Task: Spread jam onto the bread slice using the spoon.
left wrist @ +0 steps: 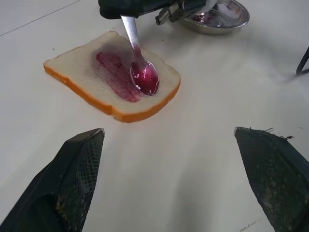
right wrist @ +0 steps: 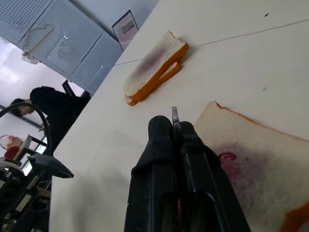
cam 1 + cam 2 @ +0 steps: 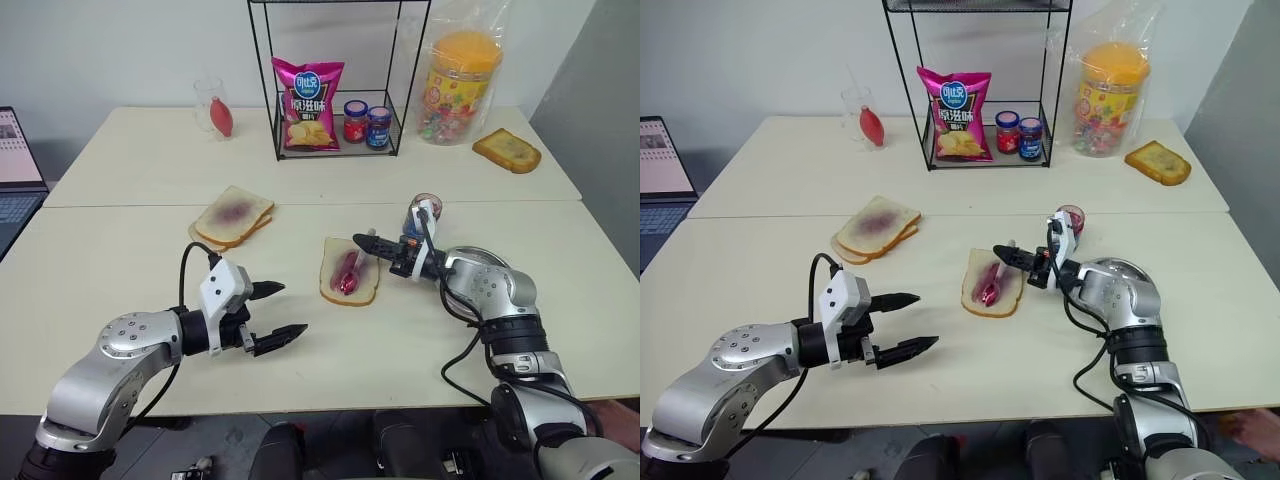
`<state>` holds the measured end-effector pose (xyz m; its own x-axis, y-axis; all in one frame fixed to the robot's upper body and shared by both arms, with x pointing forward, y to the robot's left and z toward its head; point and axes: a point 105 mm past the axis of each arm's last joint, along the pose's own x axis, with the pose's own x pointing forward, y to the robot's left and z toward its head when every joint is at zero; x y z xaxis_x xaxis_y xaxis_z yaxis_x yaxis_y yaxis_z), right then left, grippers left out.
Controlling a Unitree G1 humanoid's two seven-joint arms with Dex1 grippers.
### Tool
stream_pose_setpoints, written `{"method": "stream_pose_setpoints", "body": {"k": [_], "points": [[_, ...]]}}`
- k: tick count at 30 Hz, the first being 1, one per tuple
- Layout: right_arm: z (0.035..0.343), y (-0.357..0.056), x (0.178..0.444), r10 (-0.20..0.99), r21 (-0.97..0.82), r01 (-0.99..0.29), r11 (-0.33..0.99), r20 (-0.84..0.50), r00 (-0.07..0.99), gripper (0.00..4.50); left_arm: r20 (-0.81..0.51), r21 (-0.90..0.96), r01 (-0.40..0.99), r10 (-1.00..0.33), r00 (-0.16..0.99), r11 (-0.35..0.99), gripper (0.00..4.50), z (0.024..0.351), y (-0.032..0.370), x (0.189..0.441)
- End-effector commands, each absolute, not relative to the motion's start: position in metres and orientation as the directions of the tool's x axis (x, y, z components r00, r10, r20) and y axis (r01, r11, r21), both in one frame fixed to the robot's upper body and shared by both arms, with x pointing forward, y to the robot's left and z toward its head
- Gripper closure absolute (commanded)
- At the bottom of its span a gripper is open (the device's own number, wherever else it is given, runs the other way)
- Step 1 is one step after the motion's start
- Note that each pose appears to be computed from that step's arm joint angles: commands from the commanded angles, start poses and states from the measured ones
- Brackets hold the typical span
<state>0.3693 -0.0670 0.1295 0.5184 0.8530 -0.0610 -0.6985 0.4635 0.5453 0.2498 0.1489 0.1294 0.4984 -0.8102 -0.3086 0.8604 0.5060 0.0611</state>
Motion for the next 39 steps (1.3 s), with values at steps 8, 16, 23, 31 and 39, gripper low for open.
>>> {"method": "stream_pose_setpoints", "body": {"k": [8, 16, 23, 31, 39], "points": [[0.148, -0.117, 0.396, 0.775, 0.367, -0.699, 0.613, -0.106, 0.624, 4.49, -0.301, 0.085, 0.873, -0.823, 0.482, 0.48, 0.0, 0.136, 0.147, 0.25], [0.182, -0.117, 0.387, 0.806, 0.404, -0.734, 0.546, -0.012, 0.592, 4.49, -0.3, 0.09, 0.885, -0.835, 0.461, 0.456, 0.0, 0.137, 0.144, 0.255], [0.249, -0.138, 0.356, 0.754, 0.496, -0.723, 0.481, 0.187, 0.63, 4.49, -0.25, 0.203, 0.924, -0.895, 0.369, 0.324, 0.0, 0.174, 0.12, 0.277], [0.243, -0.213, 0.323, 0.44, 0.453, -0.447, 0.772, 0.128, 0.889, 4.49, -0.273, 0.297, 0.953, -0.951, 0.144, 0.059, 0.0, 0.198, 0.068, 0.297], [0.182, -0.284, 0.307, 0.114, 0.566, -0.105, 0.818, 0.02, 0.993, 4.49, -0.285, 0.259, 0.964, -0.958, 0.022, -0.055, 0.0, 0.177, 0.018, 0.31]]}}
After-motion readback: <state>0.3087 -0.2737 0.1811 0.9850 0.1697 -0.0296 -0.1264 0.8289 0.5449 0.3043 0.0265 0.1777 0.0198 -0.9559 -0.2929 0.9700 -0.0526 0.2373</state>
